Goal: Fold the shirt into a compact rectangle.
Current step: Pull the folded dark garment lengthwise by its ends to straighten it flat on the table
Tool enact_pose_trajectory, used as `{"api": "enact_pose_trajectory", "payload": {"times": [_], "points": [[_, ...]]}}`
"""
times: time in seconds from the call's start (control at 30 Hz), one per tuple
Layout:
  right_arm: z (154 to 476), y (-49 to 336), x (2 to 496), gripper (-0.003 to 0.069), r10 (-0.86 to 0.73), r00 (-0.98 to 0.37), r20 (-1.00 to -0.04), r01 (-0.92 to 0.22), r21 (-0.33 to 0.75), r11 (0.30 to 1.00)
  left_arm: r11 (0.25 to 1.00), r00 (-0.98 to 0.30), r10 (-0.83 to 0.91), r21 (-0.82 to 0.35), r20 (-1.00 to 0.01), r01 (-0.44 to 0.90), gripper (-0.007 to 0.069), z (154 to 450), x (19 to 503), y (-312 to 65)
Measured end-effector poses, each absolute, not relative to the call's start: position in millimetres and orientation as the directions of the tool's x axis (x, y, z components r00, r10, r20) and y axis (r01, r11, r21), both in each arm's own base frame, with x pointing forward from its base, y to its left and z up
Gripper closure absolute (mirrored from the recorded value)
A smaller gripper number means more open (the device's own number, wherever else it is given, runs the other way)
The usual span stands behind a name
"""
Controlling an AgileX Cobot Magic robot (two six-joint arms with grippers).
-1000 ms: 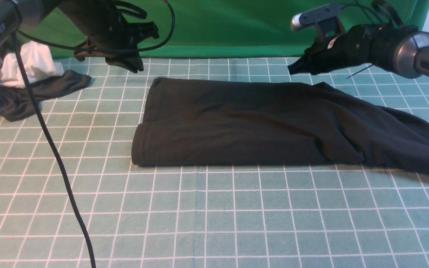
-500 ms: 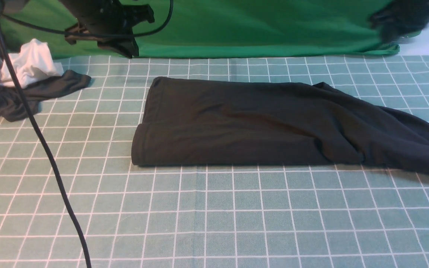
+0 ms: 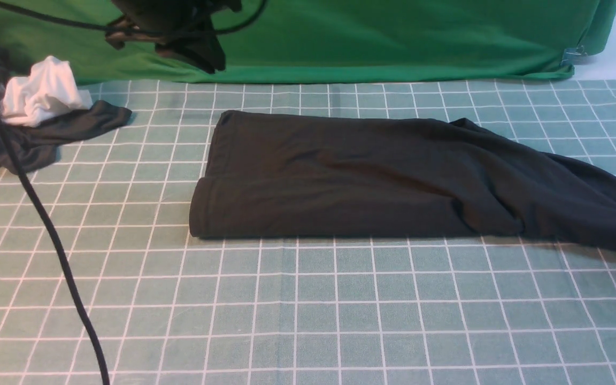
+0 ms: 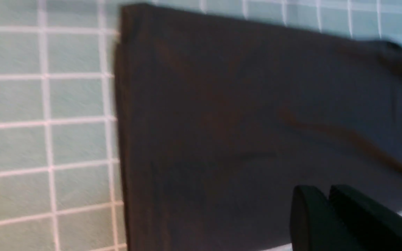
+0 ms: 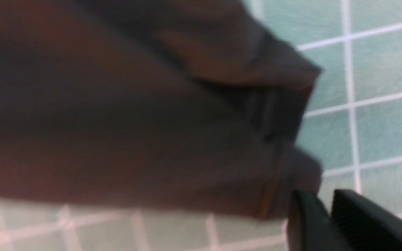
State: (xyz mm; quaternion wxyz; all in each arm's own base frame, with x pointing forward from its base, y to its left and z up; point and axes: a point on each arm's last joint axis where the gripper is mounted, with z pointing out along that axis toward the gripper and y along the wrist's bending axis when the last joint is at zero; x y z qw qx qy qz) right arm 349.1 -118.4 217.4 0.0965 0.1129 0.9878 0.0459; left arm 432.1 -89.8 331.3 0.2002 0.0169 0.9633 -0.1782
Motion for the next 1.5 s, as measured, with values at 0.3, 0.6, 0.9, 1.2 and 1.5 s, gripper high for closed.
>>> {"api": "enact_pose_trajectory", "payload": {"times": [0.3, 0.6, 0.9, 1.2, 1.5], "points": [[202.1, -115.6, 367.1, 0.0373, 0.243, -0.891, -0.383, 0.227, 0.087, 0.970, 0.939, -0.931, -0.004, -0.322, -0.365, 0.122, 0.0591, 317.6, 434.2, -100.5], [160.3, -60.9, 367.2, 0.0375, 0.107, -0.983, -0.150, 0.088, 0.128, 0.988, 0.944, -0.931, 0.005, -0.306, -0.366, 0.126, 0.0591, 316.1, 434.9, -99.5], [157.9, -50.8, 361.1, 0.0373, 0.045, -0.997, -0.064, 0.038, 0.115, 0.993, 0.946, -0.929, 0.019, -0.294, -0.371, 0.136, 0.0591, 315.9, 435.0, -98.8], [165.4, -57.9, 366.5, 0.0307, 0.001, -0.997, -0.082, -0.002, 0.042, 0.999, 0.946, -0.929, 0.020, -0.293, -0.371, 0.137, 0.0591, 315.5, 435.3, -98.4], [185.1, -67.8, 375.9, 0.0294, 0.020, -0.996, -0.087, 0.024, -0.047, 0.999, 0.946, -0.929, 0.020, -0.293, -0.371, 0.137, 0.0591, 315.5, 435.3, -98.4]]}}
